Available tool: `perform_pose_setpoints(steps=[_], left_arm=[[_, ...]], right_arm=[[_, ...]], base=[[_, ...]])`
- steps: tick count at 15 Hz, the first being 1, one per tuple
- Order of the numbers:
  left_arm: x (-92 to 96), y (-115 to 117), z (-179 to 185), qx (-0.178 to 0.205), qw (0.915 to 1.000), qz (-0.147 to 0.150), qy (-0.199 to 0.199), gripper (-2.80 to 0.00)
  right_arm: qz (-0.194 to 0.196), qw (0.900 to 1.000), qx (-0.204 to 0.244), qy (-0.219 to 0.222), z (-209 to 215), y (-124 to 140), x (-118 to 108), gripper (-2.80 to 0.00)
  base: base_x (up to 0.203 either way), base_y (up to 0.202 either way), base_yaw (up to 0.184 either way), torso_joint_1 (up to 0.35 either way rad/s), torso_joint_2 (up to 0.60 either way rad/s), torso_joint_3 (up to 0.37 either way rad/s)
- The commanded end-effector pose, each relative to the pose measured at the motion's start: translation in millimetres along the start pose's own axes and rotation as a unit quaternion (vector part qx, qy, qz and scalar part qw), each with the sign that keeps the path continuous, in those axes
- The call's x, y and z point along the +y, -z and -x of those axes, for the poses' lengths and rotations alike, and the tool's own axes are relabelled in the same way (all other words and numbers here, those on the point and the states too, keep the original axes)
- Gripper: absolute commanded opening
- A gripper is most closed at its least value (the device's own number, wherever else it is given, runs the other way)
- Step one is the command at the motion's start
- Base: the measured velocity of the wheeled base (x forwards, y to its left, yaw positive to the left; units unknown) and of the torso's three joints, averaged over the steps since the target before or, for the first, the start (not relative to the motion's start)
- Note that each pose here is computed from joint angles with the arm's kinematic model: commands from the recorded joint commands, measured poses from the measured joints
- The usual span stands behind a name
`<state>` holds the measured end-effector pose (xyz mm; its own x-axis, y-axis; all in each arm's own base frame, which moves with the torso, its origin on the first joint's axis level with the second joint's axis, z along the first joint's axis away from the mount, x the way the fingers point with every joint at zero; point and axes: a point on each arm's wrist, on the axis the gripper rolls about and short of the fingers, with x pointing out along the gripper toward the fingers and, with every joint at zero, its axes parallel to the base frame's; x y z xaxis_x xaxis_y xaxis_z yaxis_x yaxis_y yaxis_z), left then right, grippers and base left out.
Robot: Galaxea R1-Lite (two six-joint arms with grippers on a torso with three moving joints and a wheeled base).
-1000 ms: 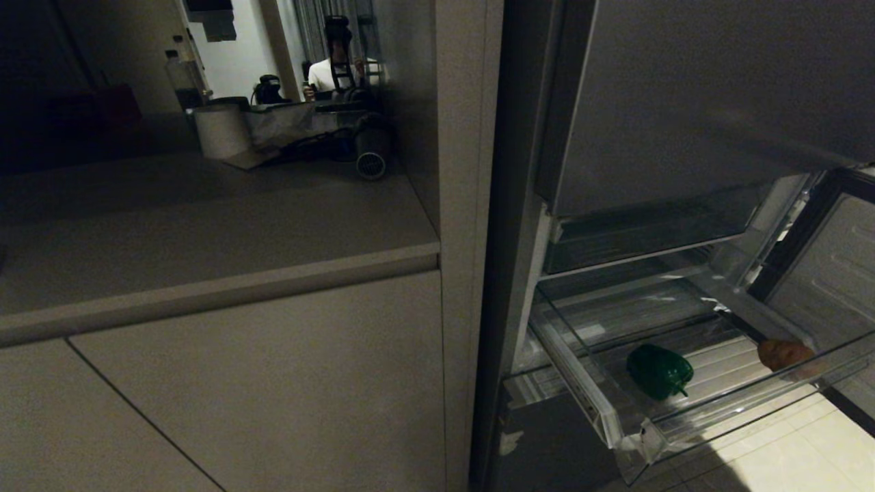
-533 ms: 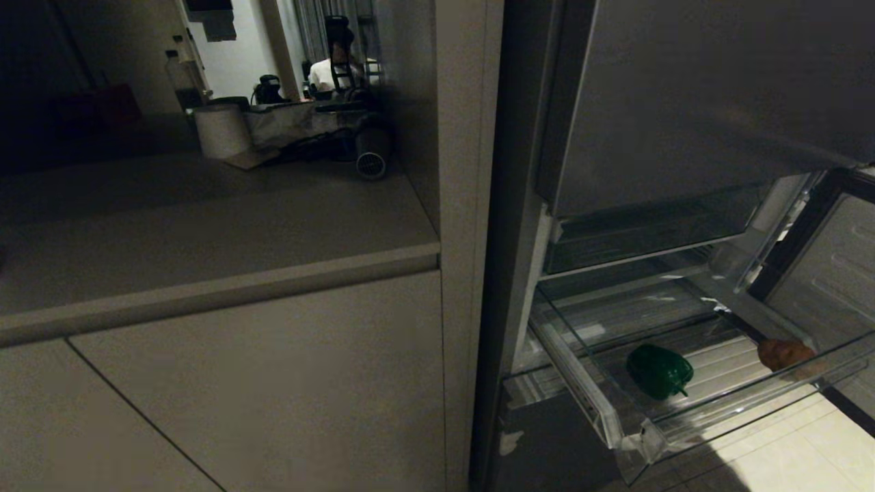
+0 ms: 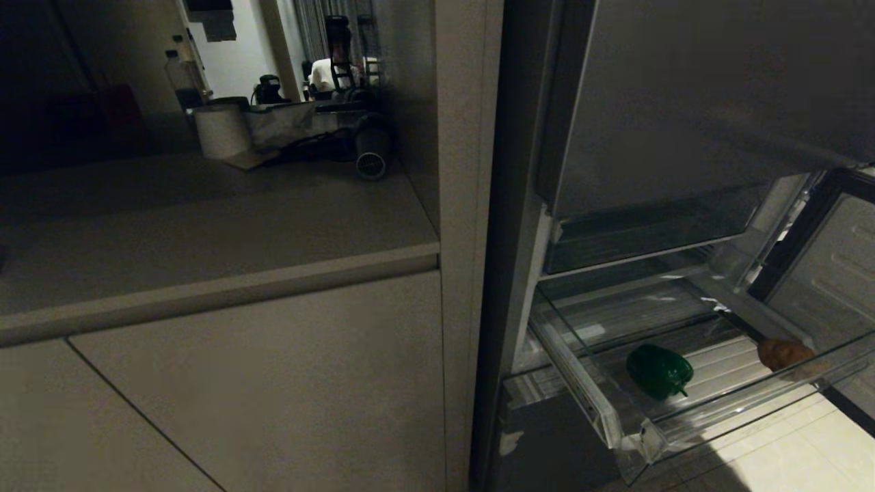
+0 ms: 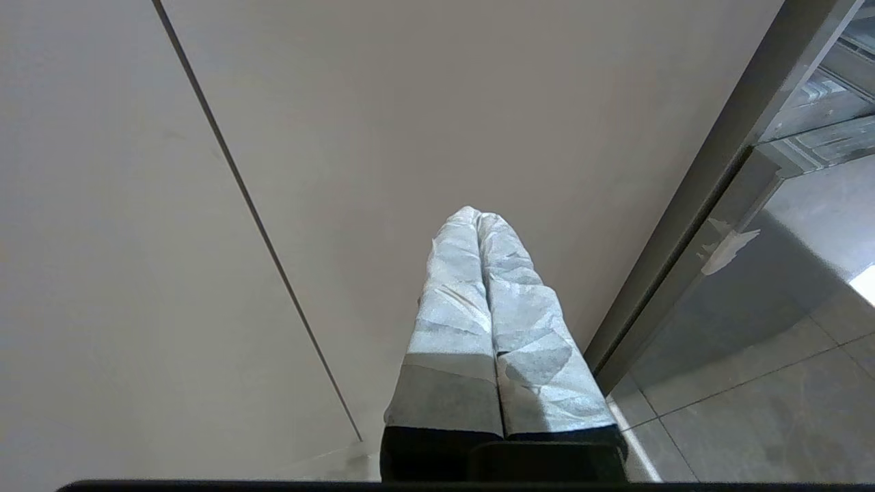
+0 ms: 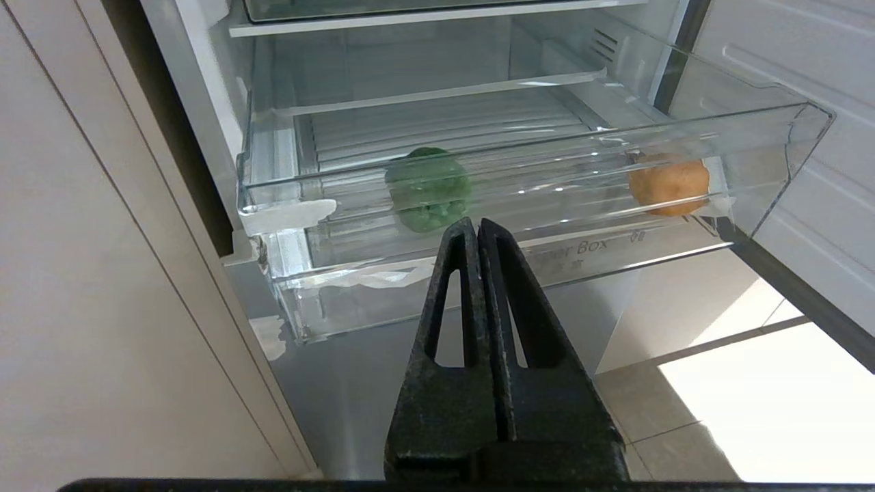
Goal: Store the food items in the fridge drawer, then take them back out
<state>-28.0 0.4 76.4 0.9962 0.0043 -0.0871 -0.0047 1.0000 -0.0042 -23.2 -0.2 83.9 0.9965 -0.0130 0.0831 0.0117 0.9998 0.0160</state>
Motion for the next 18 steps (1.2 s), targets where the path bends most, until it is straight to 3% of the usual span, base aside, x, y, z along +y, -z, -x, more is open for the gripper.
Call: perform_pose_setpoints(steps=[1,13,18], left_arm=[[0.0,-0.1,-0.2,0.002,1.0,0.0,0.0,-2.8],[0.0,0.0,-0.2,0.002,1.0,0.0,0.0,-2.8],[0.0,-0.1,-0.2,0.002,1.0,0.0,0.0,-2.8]], right_arm=[[0.0,1.0,0.015,0.0,-1.8,8.7,-0.1,-2.8],[0.0,1.0,0.016,0.0,-1.8,8.7,-0.1,-2.8],[0.023,1.0,0.017,0.001,-1.8,9.0,-0.1,-2.8]], base=[[0.0,0.0,0.0,0.0,0.0,0.0],[0.0,0.0,0.0,0.0,0.0,0.0],[0.0,0.0,0.0,0.0,0.0,0.0]])
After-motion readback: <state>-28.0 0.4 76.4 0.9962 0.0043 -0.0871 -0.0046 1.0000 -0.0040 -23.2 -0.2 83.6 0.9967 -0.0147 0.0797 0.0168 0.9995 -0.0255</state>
